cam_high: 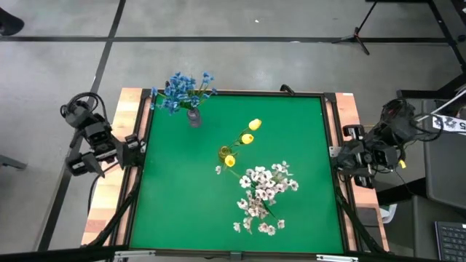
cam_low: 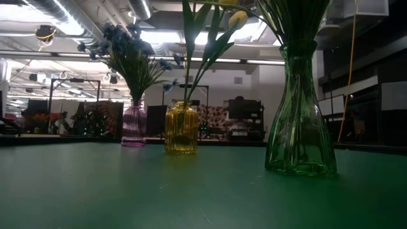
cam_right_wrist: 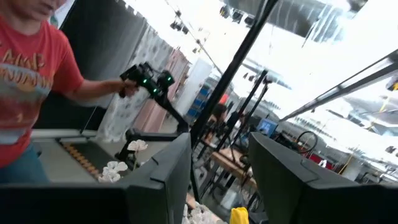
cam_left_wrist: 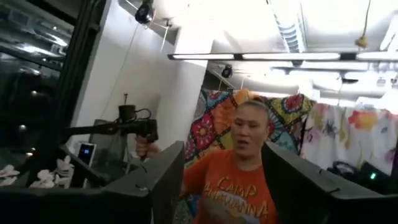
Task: Sort flowers into vase by color
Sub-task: Return to Home Position
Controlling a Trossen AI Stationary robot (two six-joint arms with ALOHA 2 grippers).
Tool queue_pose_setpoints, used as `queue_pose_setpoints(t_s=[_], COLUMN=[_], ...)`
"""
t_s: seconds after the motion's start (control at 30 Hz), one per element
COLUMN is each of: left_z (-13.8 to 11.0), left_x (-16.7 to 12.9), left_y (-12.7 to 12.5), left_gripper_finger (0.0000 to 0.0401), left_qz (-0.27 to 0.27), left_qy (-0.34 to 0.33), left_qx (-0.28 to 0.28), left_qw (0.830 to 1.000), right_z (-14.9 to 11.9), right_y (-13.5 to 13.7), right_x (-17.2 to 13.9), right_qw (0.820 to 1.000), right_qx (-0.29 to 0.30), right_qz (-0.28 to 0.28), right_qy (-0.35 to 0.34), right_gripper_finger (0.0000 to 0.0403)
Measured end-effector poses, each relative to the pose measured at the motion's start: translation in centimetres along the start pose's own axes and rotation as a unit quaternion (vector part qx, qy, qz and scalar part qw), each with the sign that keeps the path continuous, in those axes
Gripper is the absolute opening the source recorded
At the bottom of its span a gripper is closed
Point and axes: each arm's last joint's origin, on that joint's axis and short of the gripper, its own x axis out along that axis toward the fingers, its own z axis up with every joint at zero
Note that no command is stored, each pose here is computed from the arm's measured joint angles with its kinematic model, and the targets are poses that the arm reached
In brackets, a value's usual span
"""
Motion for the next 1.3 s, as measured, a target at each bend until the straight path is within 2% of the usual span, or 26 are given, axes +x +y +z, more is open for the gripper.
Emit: queue_pose_setpoints(t_s=[0.2,0.27,0.33,0.4,0.57,0.67,0.8,0.93,1.03,1.17,1.3], left_z=[0.2,0.7,1.6,2.1,1.6,1.2,-0.4,-0.7,-1.8,-3.8,-6.1], left_x=[-0.1,-0.4,-1.0,-2.1,-4.2,-5.6,-6.2,-6.0,-5.8,-5.2,-4.8], left_y=[-0.4,-0.9,-1.6,-2.2,-2.1,-2.0,-1.2,-1.0,-0.5,0.4,1.4], left_gripper_finger=[0.021,0.021,0.021,0.021,0.021,0.021,0.021,0.021,0.021,0.021,0.021], left_qz=[-0.044,-0.092,-0.154,-0.176,-0.098,-0.049,0.015,0.013,0.025,0.029,0.013], left_qy=[0.001,-0.016,-0.046,-0.069,-0.067,-0.083,-0.058,-0.056,-0.04,-0.028,-0.032], left_qx=[0.026,0.03,0.074,0.104,0.07,0.08,0.097,0.108,0.111,0.106,0.1], left_qw=[0.999,0.995,0.984,0.976,0.99,0.992,0.994,0.992,0.993,0.994,0.994], right_z=[-1.8,-2.3,-2.5,-2.8,-3.4,-3.5,-3.5,-3.5,-3.9,-6.0,-8.2], right_y=[0.5,0.7,0.7,0.8,1.2,1.2,1.2,1.1,1.4,2.8,4.3], right_x=[-2.5,-3.1,-3.7,-4.1,-4.3,-4.3,-4.2,-4.3,-4.2,-3.7,-3.5], right_qw=[0.999,0.999,0.999,0.999,0.999,0.999,0.999,0.999,0.999,0.999,0.998], right_qx=[0.007,0.008,0.01,0.01,0.007,0.007,0.006,0.006,0.006,0.001,0.0], right_qz=[-0.022,-0.024,-0.028,-0.031,-0.029,-0.037,-0.037,-0.038,-0.042,-0.053,-0.065], right_qy=[-0.031,-0.033,-0.04,-0.043,-0.039,-0.032,-0.03,-0.031,-0.026,0.009,-0.001], right_gripper_finger=[0.0161,0.0161,0.0161,0.0161,0.0161,0.0161,0.0161,0.0161,0.0161,0.0161,0.0161])
